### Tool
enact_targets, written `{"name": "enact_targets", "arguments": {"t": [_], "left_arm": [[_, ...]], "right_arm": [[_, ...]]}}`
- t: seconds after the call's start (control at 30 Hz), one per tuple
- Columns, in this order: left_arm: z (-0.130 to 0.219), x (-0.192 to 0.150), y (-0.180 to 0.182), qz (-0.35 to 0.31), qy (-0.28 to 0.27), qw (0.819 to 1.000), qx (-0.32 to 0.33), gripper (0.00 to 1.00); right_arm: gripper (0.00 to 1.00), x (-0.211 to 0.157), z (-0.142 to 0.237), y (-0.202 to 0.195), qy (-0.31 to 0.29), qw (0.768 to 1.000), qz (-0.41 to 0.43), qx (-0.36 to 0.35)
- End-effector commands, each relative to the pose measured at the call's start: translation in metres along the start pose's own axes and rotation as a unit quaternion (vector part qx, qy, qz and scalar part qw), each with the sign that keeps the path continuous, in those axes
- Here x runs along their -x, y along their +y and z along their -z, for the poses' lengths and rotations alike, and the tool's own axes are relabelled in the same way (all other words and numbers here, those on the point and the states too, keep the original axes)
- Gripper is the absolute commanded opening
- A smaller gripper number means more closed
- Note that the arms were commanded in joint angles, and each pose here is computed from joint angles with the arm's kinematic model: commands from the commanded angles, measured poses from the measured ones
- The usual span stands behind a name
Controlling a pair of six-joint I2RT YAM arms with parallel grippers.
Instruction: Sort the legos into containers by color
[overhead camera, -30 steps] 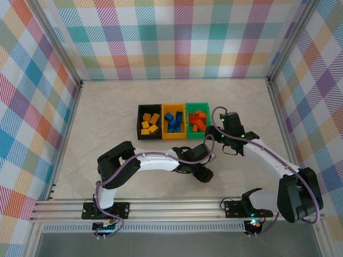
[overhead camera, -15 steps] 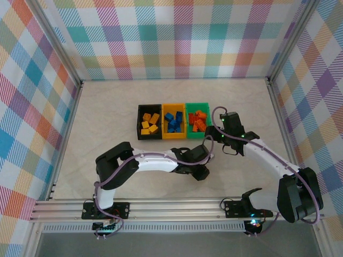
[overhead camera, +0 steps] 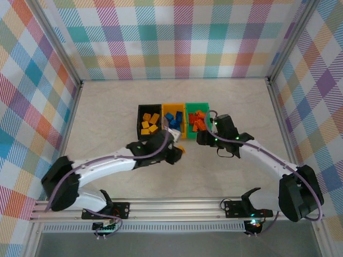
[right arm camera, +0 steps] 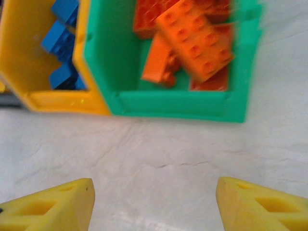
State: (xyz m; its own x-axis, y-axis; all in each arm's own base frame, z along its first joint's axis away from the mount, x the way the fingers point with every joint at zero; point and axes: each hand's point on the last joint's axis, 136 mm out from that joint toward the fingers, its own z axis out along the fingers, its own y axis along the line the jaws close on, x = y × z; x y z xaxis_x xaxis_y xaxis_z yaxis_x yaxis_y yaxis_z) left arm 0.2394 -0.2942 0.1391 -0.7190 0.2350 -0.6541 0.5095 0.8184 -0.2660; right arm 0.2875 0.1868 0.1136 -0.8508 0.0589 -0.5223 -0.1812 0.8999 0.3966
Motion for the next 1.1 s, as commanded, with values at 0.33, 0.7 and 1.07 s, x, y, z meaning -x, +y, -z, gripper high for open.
{"name": "enact_targets", "arguments": {"t": [0.33,0.7,1.07], "left_arm": [[0.011,0.043,0.144,0.203,-0.032,0.964,0.168,0.34],[-0.027,0.084,0.191,0.234,-0.029,0.947,0.219,0.40],[0.017,0.113,0.165,0.232,-0.083,0.954,0.172,1.00]], "right_arm": [[0.69,-0.091,-0.005,0.068,0.152,0.969,0.132,0.143],[0.70,-0.094,0.009,0.067,0.130,0.971,0.132,0.150],[0.74,-0.079,0.017,0.069,0.088,0.977,0.128,0.147]]}}
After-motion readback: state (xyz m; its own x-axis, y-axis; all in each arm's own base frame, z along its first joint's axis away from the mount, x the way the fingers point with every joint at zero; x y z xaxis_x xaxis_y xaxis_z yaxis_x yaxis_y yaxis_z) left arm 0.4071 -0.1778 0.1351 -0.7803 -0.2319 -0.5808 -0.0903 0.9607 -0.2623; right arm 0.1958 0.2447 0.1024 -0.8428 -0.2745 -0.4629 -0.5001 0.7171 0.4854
